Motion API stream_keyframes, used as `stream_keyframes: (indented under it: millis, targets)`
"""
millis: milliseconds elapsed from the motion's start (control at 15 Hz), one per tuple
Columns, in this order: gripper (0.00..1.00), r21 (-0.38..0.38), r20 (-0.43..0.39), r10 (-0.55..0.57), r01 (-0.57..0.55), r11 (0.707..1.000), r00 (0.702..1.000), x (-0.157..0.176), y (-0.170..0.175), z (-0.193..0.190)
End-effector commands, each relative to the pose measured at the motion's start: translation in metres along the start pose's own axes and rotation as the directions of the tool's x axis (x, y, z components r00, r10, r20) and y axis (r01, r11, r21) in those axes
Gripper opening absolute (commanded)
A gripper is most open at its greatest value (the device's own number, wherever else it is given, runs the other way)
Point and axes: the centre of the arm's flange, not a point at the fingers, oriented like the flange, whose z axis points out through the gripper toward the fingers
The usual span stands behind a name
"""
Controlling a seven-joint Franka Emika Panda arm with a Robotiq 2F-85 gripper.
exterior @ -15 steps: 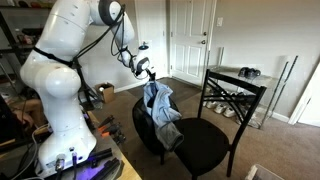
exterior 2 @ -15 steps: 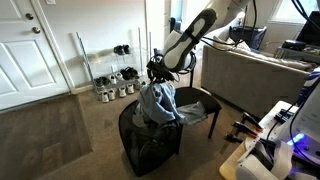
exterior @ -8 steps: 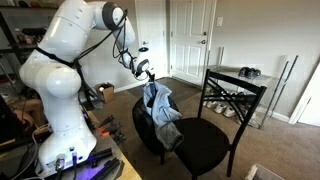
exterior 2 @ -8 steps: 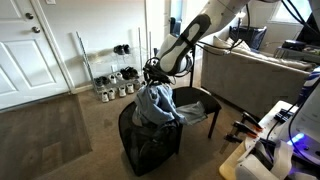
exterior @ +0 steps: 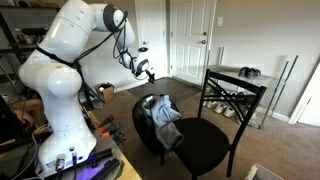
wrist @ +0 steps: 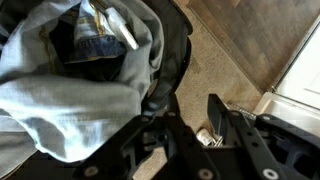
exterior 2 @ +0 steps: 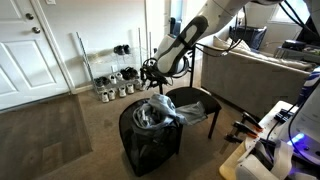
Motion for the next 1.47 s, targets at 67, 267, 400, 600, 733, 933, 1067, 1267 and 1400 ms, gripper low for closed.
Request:
stream_keyframes:
  millis: [67, 267, 400, 600, 733, 933, 1067, 1267, 1400]
  targets:
    - [0.73, 0.013, -0.008, -0.001, 0.001, 1.0, 1.0, 0.006, -0.001, -0.007]
    - [0.92, -0.033, -0.045, 0.034, -0.036, 0.999, 0.998, 0.027, 0.023, -0.018]
    - [0.99, -0.093, -0.121, 0.07, -0.081, 0.992, 0.99, 0.061, 0.054, -0.027]
    - [1.0, -0.164, -0.225, 0.19, -0.23, 0.959, 0.956, 0.135, 0.101, -0.034]
    - [1.0, -0.206, -0.26, 0.27, -0.326, 0.923, 0.927, 0.173, 0.123, -0.026]
    - [1.0, -0.238, -0.294, 0.399, -0.47, 0.85, 0.869, 0.202, 0.145, -0.019]
    - [1.0, -0.24, -0.303, 0.462, -0.536, 0.81, 0.834, 0.208, 0.155, -0.014]
    - [1.0, -0.238, -0.315, 0.446, -0.525, 0.817, 0.838, 0.21, 0.163, -0.016]
    - [1.0, -0.241, -0.318, 0.448, -0.528, 0.814, 0.836, 0.21, 0.166, -0.013]
